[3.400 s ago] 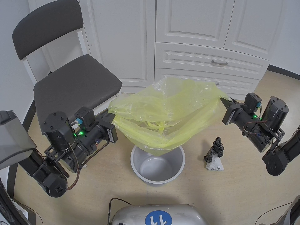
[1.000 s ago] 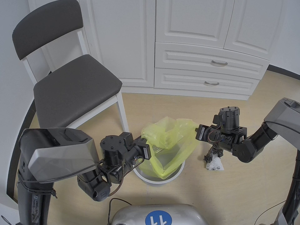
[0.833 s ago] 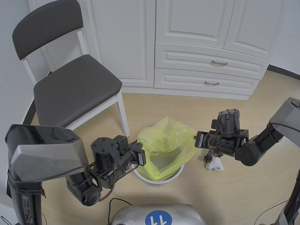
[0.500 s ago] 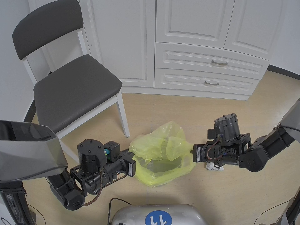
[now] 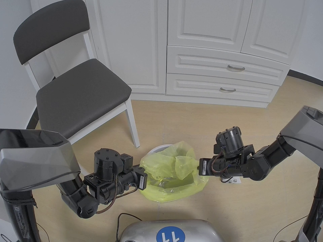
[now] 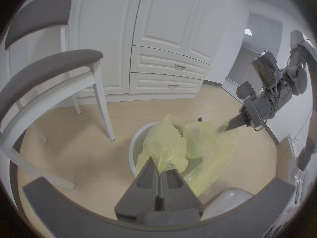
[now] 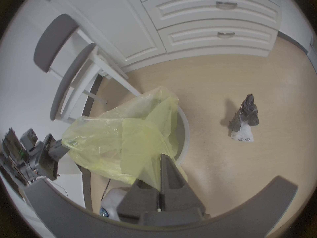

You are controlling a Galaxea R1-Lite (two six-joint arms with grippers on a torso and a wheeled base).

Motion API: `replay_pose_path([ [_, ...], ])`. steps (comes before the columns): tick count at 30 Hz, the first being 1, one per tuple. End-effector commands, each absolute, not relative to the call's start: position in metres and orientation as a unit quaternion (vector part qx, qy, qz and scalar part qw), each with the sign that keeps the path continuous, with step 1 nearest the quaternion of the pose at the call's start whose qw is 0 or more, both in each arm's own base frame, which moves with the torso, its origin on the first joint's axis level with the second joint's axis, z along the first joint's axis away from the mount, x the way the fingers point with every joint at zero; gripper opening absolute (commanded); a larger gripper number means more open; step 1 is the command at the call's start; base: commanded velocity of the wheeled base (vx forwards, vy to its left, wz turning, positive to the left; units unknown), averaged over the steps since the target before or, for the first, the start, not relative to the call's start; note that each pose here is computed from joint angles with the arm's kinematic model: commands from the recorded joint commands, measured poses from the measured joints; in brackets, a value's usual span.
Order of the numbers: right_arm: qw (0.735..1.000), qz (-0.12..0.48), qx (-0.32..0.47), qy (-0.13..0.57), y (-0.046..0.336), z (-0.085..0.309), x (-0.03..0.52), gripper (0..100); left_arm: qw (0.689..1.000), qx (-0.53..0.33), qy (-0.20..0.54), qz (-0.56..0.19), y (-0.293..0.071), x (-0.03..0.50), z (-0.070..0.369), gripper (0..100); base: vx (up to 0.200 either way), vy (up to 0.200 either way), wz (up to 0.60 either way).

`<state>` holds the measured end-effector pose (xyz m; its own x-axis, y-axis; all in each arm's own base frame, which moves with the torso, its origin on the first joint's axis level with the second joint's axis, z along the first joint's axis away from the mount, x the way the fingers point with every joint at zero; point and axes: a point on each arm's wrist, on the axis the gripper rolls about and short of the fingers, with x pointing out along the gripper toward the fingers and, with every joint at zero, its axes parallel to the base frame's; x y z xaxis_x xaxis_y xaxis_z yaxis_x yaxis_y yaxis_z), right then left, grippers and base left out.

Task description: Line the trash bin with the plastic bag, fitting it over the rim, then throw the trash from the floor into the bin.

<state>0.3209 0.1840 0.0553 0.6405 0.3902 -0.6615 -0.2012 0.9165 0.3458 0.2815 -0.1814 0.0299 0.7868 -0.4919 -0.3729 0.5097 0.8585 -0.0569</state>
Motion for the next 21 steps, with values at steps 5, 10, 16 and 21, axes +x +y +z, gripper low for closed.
replay_pose_path([
  [5, 0.89, 0.103, 0.217, 0.387, 0.179, 0.03, 0.372, 0, 0.953, -0.054, 0.208, -0.213, -0.19, 0.336, -0.006, 0, 0.0, 0.0, 0.0],
  [10, 0.892, 0.089, 0.237, 0.375, 0.172, 0.032, 0.385, 0, 0.953, -0.072, 0.235, -0.176, -0.186, 0.354, -0.006, 0, 0.0, 0.0, 0.0],
  [16, 0.893, 0.067, 0.268, 0.356, 0.162, 0.036, 0.4, 0, 0.959, -0.125, 0.224, -0.123, -0.185, 0.381, 0.0, 0, 0.0, 0.0, 0.0],
  [21, 0.902, 0.051, 0.261, 0.341, 0.139, 0.045, 0.404, 0, 0.962, -0.133, 0.214, -0.107, -0.173, 0.391, 0.004, 0, 0.0, 0.0, 0.0],
])
